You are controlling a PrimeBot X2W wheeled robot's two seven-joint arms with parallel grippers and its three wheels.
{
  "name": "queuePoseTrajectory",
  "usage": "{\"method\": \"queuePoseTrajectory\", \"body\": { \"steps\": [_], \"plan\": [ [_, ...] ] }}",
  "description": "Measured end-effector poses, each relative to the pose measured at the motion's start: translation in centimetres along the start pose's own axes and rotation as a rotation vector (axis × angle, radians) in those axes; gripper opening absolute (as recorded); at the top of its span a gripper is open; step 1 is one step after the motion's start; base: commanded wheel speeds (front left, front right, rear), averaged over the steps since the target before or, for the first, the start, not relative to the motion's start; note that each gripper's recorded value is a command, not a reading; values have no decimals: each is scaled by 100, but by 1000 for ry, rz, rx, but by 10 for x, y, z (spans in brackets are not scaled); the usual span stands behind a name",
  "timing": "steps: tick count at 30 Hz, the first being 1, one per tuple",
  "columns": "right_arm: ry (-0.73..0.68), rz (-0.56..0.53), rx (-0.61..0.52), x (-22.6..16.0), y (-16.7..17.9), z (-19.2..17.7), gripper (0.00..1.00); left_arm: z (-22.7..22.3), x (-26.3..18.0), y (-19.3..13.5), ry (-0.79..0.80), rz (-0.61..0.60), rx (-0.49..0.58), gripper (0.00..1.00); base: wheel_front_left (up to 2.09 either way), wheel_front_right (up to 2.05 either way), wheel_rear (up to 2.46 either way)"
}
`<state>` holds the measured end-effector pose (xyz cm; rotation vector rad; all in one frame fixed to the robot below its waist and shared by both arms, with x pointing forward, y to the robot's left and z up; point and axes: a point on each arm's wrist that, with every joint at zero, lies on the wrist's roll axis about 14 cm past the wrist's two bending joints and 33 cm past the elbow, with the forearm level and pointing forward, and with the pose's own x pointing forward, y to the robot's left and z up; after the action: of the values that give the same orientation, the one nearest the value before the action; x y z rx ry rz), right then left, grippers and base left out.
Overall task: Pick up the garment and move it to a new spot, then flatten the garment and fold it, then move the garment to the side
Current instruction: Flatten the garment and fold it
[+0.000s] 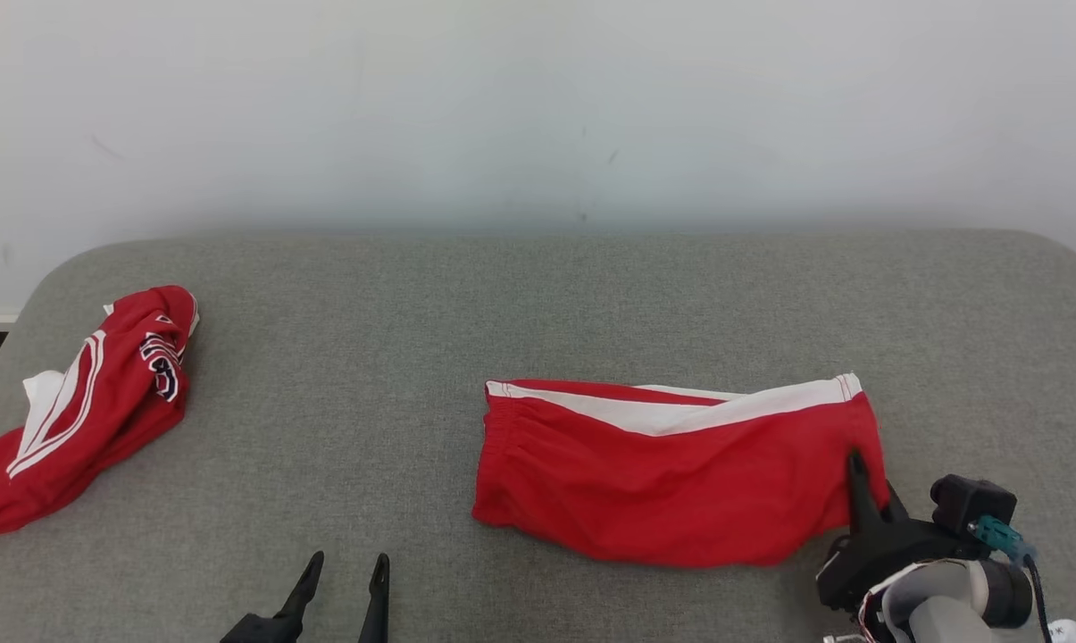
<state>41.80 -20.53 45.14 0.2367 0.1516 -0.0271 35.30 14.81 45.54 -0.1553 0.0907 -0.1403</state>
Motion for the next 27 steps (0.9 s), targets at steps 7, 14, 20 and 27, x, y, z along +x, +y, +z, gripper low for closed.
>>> {"method": "queuePoseTrajectory", "body": {
  "steps": [7, 14, 20, 27],
  "plan": [
    [-53, 161, -59, 15, 59, 19, 0, -3, -5, 6, 6, 22, -6, 100, 0, 0, 0],
    [-53, 397, -124, 14, 143, 16, 0, -6, -16, 15, 11, 59, -15, 100, 0, 0, 0],
    [-2, 557, -155, 2, 197, -2, 0, -7, -27, 28, 11, 104, -22, 100, 0, 0, 0],
    [51, 701, -174, -17, 241, -22, 37, -9, -39, 41, 12, 155, -28, 100, 0, 0, 0]
  ]
}}
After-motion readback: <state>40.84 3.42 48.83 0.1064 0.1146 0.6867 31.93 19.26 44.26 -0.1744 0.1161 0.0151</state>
